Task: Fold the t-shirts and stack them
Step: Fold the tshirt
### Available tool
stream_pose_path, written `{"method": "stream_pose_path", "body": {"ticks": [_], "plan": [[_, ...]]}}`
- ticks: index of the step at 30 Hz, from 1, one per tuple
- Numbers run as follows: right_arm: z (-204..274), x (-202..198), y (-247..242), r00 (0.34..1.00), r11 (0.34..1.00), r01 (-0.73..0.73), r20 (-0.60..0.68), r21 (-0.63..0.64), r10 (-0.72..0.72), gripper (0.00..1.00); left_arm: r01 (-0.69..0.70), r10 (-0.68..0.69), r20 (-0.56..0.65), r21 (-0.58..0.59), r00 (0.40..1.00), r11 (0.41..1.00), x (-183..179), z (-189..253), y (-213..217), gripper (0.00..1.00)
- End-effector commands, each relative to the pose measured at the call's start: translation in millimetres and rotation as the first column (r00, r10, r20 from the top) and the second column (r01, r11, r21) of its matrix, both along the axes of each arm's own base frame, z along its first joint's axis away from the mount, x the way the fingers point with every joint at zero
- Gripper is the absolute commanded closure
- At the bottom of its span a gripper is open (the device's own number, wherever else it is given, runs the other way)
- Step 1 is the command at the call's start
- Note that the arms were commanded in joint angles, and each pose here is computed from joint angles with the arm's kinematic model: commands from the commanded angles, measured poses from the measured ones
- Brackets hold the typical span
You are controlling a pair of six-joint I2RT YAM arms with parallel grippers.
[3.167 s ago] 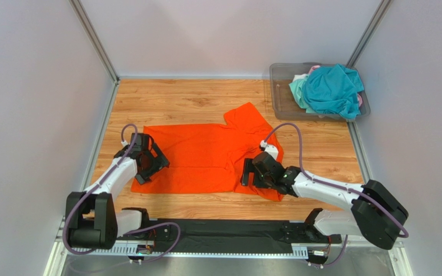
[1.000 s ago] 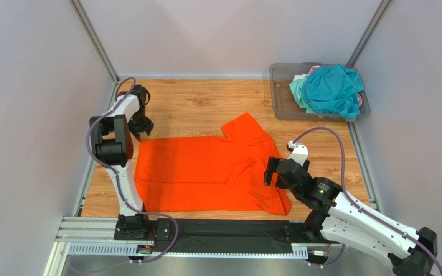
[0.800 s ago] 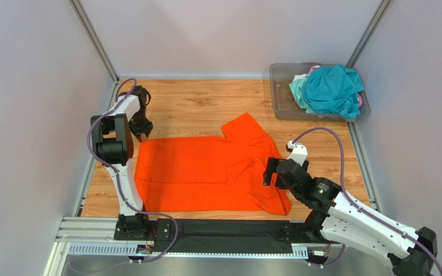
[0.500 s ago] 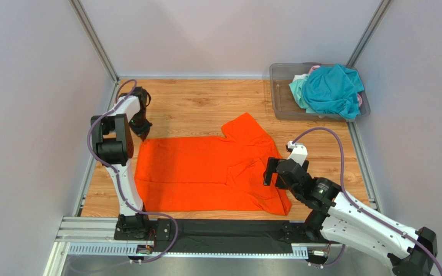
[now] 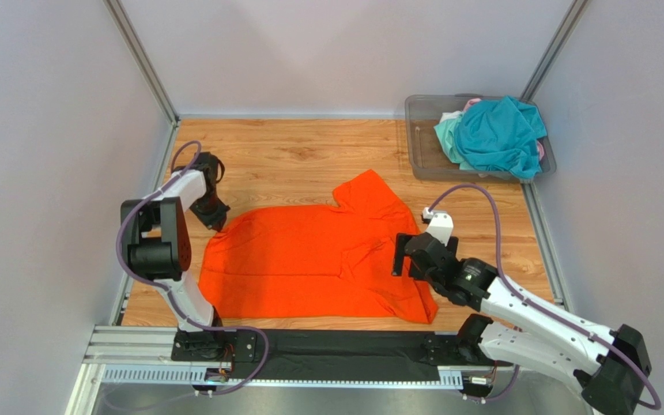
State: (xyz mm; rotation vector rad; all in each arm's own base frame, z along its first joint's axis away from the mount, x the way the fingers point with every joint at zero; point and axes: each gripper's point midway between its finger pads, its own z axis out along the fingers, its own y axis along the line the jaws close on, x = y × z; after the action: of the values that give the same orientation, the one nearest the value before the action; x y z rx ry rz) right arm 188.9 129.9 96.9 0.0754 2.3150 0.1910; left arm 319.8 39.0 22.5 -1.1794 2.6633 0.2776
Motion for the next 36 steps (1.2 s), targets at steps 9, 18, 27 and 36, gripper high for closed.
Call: {"method": "stream_pose_path", "body": {"ticks": [9,18,27,36], "plan": [[69,109,65,1.0,0.997,0.026,-0.017,0.067,-0.025,0.0,0.16,-0.141,0.291,-0.041,0.946,0.986,28,47,-23,1.0],[80,259,81,0.997,0.998,0.066,-0.041,0.015,-0.066,0.02,0.18,-0.162,0.331,-0.025,0.93,0.983,26,55,-23,1.0],[12,352,84,0.989,0.992,0.096,-0.105,-0.075,-0.104,0.08,0.185,-0.164,0.333,-0.031,0.929,0.982,25,52,-21,1.0],[-52,360,71,0.982,0.976,0.045,-0.172,-0.213,-0.082,0.19,0.182,-0.157,0.332,-0.044,0.93,0.982,25,50,-22,1.0]]}}
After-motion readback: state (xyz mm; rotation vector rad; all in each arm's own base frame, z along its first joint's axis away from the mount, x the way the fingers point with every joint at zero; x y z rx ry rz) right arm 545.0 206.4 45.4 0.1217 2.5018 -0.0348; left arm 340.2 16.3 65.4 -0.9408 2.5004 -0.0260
